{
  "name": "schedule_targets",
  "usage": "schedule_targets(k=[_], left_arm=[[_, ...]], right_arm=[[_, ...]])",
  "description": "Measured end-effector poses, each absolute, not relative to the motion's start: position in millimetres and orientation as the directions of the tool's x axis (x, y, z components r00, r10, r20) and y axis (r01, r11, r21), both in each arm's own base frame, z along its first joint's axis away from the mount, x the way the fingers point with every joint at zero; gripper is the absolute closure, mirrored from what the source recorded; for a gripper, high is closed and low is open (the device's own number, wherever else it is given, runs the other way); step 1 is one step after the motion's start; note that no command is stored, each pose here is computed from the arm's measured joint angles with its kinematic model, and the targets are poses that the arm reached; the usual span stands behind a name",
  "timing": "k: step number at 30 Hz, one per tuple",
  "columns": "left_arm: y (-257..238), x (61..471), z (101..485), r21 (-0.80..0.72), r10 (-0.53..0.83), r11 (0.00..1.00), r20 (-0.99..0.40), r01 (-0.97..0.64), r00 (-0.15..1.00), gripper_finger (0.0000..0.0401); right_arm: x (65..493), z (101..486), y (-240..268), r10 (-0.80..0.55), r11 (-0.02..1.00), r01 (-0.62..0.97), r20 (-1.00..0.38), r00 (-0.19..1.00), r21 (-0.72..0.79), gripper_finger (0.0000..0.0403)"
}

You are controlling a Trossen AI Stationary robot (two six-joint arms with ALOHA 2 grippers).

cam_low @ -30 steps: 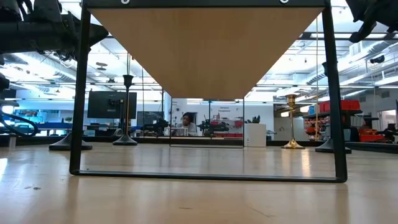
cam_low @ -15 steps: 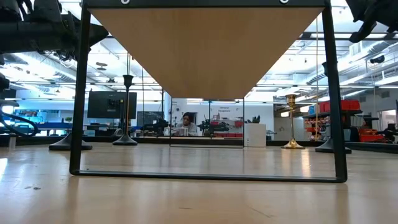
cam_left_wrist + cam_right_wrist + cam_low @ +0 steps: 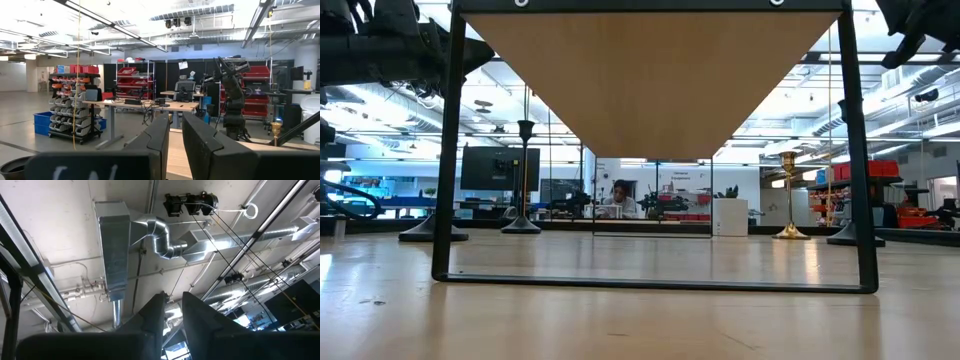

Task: Pick & Place candle stick holders
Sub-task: Put the top right golden candle holder on the shelf

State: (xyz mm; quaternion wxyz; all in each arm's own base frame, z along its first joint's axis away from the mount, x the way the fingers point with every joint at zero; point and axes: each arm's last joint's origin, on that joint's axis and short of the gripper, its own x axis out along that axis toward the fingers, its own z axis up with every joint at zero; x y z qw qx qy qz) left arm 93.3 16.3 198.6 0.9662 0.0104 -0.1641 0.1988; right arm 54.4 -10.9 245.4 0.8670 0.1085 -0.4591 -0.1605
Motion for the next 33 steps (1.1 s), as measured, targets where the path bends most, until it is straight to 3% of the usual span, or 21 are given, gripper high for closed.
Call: schedule_targets(k=[10, 15, 18, 22, 26, 29, 33], left_arm=[[16, 93, 199, -0.045, 0.381, 0.921, 0.321, -0.388, 0.867, 0.0346], [17, 93, 199, -0.054, 0.397, 0.914, 0.328, -0.403, 0.857, 0.0346], [17, 93, 199, -0.055, 0.402, 0.912, 0.328, -0.407, 0.855, 0.0346], [17, 93, 199, -0.055, 0.401, 0.912, 0.329, -0.406, 0.855, 0.0346], [17, 92, 200, -0.059, 0.407, 0.909, 0.332, -0.412, 0.851, 0.0346], [17, 92, 200, -0.061, 0.41, 0.908, 0.333, -0.414, 0.849, 0.0346], [17, 92, 200, -0.06, 0.407, 0.909, 0.333, -0.412, 0.85, 0.0346]], right_arm=[[49, 246, -16, -0.555, 0.831, 0.256, 0.706, 0.439, 0.494, 0.0332], [48, 246, -17, -0.573, 0.819, 0.279, 0.702, 0.423, 0.501, 0.0332], [46, 250, -17, -0.571, 0.81, 0.419, 0.712, 0.408, 0.41, 0.0332], [48, 268, -21, -0.701, 0.672, 0.666, 0.567, 0.432, 0.323, 0.0332], [55, 291, -22, -0.713, 0.648, 0.751, 0.448, 0.54, 0.126, 0.0332], [61, 301, -27, -0.806, 0.537, 0.843, 0.306, 0.506, 0.021, 0.0332], [72, 300, -32, -0.81, 0.544, 0.837, 0.218, 0.544, -0.063, 0.0332]])
